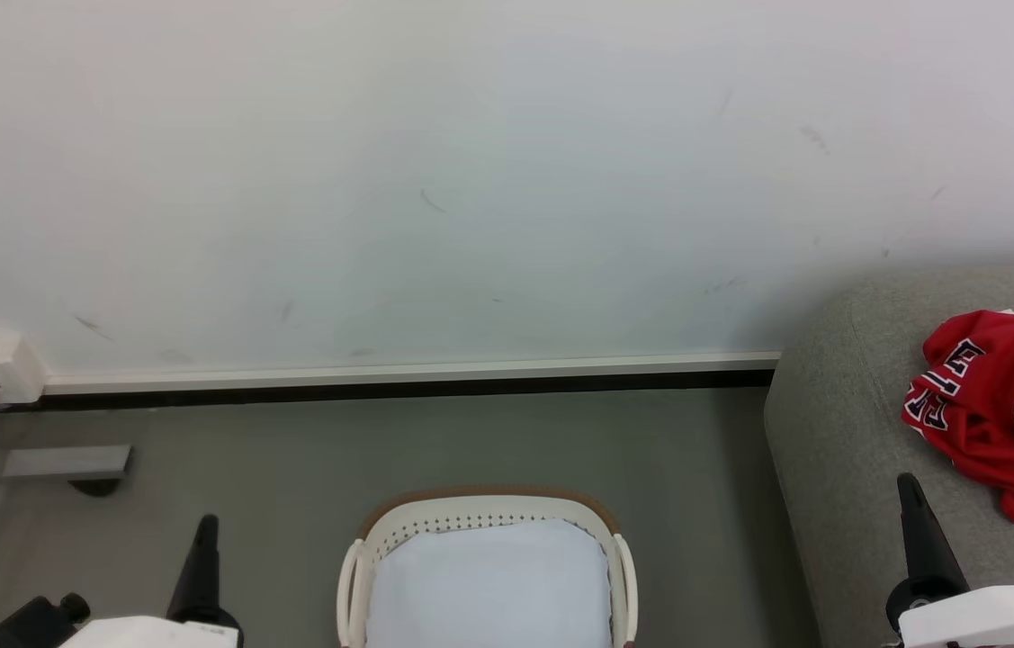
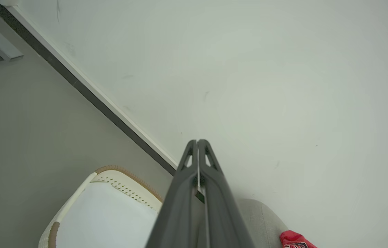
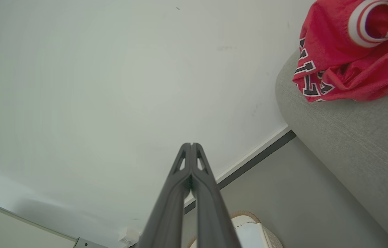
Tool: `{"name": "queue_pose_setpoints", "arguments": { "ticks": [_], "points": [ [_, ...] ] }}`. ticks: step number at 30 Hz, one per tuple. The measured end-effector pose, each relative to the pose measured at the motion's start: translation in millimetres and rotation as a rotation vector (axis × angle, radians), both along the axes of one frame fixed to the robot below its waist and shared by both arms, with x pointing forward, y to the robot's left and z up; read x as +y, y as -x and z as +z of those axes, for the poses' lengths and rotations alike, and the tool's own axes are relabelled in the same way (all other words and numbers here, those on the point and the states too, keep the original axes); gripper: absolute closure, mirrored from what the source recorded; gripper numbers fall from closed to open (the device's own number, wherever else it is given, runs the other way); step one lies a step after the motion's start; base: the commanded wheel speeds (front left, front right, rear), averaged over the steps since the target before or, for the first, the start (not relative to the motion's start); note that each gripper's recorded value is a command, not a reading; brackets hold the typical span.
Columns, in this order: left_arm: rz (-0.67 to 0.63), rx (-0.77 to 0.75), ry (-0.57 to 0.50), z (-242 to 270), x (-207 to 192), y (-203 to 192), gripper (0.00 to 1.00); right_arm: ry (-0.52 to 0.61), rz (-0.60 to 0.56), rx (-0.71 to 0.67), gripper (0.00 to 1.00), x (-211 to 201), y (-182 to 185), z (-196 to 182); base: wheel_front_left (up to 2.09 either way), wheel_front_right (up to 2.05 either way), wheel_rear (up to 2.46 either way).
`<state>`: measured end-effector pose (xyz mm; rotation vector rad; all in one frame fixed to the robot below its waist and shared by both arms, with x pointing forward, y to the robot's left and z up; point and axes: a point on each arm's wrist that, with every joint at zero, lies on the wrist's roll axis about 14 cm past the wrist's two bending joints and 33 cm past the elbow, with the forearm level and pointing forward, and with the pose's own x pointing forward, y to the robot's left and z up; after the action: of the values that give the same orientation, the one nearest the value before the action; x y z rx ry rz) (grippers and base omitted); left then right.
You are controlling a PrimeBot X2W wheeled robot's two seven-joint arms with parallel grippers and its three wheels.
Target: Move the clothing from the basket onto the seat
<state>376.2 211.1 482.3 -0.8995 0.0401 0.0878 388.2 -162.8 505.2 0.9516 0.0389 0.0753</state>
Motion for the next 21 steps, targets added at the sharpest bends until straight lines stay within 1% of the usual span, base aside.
{"name": "queue_pose_setpoints", "arguments": {
  "ticks": [10, 21],
  "points": [
    [0.001, -0.005, 0.119, 2.1, -1.8, -1.9, 1.00, -0.098, -0.016, 0.016, 1.00, -6.6, -0.8, -0.4, 0.00, 0.00, 0.00],
    [0.005, -0.014, 0.225, 4.7, -1.9, -3.5, 1.00, -0.206, -0.035, 0.026, 1.00, -13.3, -1.4, -0.1, 0.00, 0.00, 0.00]
  ]
}}
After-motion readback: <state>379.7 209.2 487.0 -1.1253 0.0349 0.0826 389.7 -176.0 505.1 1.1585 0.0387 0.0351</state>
